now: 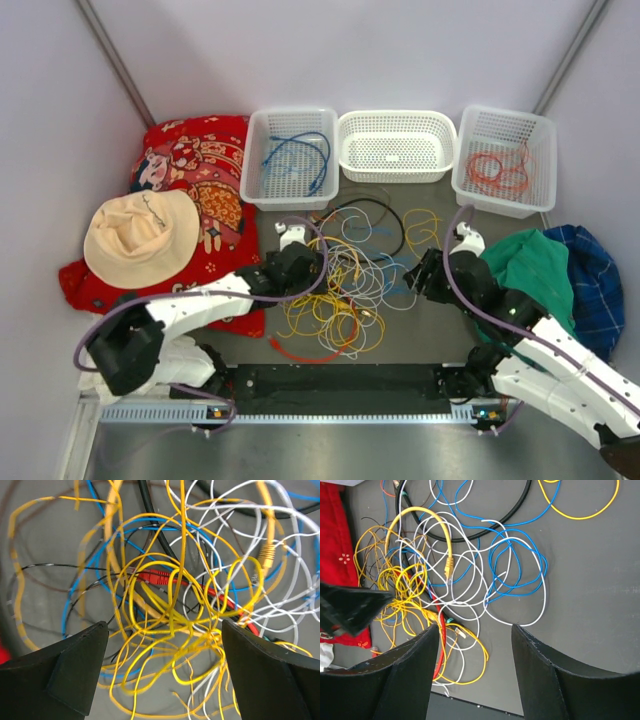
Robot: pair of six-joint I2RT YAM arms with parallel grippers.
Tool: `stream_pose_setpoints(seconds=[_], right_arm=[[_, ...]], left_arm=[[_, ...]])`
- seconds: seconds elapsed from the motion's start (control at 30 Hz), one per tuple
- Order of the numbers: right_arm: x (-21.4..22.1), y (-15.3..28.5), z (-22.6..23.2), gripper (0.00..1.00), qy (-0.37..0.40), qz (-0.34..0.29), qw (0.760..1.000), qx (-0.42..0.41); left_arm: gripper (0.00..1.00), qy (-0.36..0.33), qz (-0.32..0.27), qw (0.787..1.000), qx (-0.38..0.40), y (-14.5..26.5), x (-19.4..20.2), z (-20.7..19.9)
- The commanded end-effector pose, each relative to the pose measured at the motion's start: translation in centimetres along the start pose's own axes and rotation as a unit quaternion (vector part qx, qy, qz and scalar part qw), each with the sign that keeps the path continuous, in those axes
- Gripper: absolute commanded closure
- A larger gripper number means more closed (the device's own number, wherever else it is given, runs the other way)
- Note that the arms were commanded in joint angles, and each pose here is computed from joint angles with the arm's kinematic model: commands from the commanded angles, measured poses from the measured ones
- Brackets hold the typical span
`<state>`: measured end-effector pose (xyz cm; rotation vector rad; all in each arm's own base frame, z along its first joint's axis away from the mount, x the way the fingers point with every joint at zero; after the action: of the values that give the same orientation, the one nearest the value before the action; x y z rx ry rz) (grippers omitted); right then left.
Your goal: Untangle the cables
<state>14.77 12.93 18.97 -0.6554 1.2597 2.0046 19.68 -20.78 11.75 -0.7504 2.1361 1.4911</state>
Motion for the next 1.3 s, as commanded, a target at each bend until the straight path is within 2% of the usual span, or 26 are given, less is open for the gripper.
stream_pose_setpoints(seconds=[0.0,0.07,0.13,0.23,0.27,0.33,0.37,0.5,0.53,0.57,0.63,0.73,0.93,1.07,1.27], right_arm=[[-0.7,1.2,0.2,0.41,-0.008,-0.015,1.000,-0.009],[-0.9,1.8,0.1,0.41,-0.006,-0.016,1.000,-0.008],[-1.2,2.3,-0.1,0.41,-0.002,-0.019,1.000,-0.001],[-2.2,3.3,0.0,0.41,0.002,-0.037,0.999,-0.004],[-2.3,3.6,-0.2,0.41,0.005,-0.039,0.999,0.000],[-2.9,4.1,-0.1,0.41,0.008,-0.050,0.999,-0.001],[-3.0,4.2,-0.1,0.41,0.011,-0.051,0.999,0.000],[-4.1,5.2,0.6,0.41,0.023,-0.064,0.998,-0.019],[-4.8,5.7,1.0,0.41,0.030,-0.071,0.997,-0.028],[-5.1,6.0,1.3,0.41,0.034,-0.074,0.996,-0.040],[-6.3,7.0,2.2,0.41,0.045,-0.093,0.993,-0.066],[-7.9,8.6,4.3,0.41,0.057,-0.114,0.983,-0.130],[-9.9,10.8,7.9,0.41,0.065,-0.137,0.958,-0.245],[-10.8,11.2,9.2,0.41,0.066,-0.155,0.946,-0.278],[-10.7,9.2,11.1,0.45,0.080,-0.127,0.941,-0.304]], left_arm=[[0.01,0.003,0.001,1.000,0.021,-2.5,0.8,-1.5],[0.02,-0.007,0.010,1.000,0.014,-3.8,1.3,-1.9],[0.13,-0.017,0.028,0.999,0.000,-4.6,1.9,-1.7],[0.45,-0.023,0.026,0.999,0.011,-4.3,1.1,-2.6],[0.66,-0.025,0.020,0.999,0.016,-3.9,0.8,-2.7],[0.84,-0.029,-0.012,0.999,0.035,-2.2,-1.4,-3.7],[1.00,-0.036,-0.013,0.999,0.033,-1.4,-1.9,-3.7],[1.00,-0.055,-0.065,0.989,0.119,3.8,-6.2,-6.6],[1.00,-0.067,-0.096,0.980,0.160,6.2,-8.0,-7.6],[1.00,-0.074,-0.095,0.972,0.202,7.5,-8.3,-8.5],[1.00,-0.078,-0.139,0.949,0.272,10.9,-10.2,-9.9],[1.00,-0.100,-0.153,0.917,0.354,14.5,-11.5,-11.8],[1.00,-0.135,-0.110,0.880,0.442,16.9,-11.3,-14.1],[1.00,-0.133,-0.095,0.877,0.451,16.4,-10.7,-14.2],[1.00,-0.131,-0.081,0.871,0.466,16.3,-10.0,-14.3]])
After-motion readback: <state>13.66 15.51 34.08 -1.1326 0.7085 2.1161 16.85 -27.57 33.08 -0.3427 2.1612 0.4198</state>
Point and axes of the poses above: each gripper's point midway between its finger pads, its own y axis back along the fingers, its own z axis along the line the jaws close on, x = y × z, the point moved 6 cm from there along y, back along the fingers, and after that the axes turned 6 degrees about y, right-handed, at the moved point
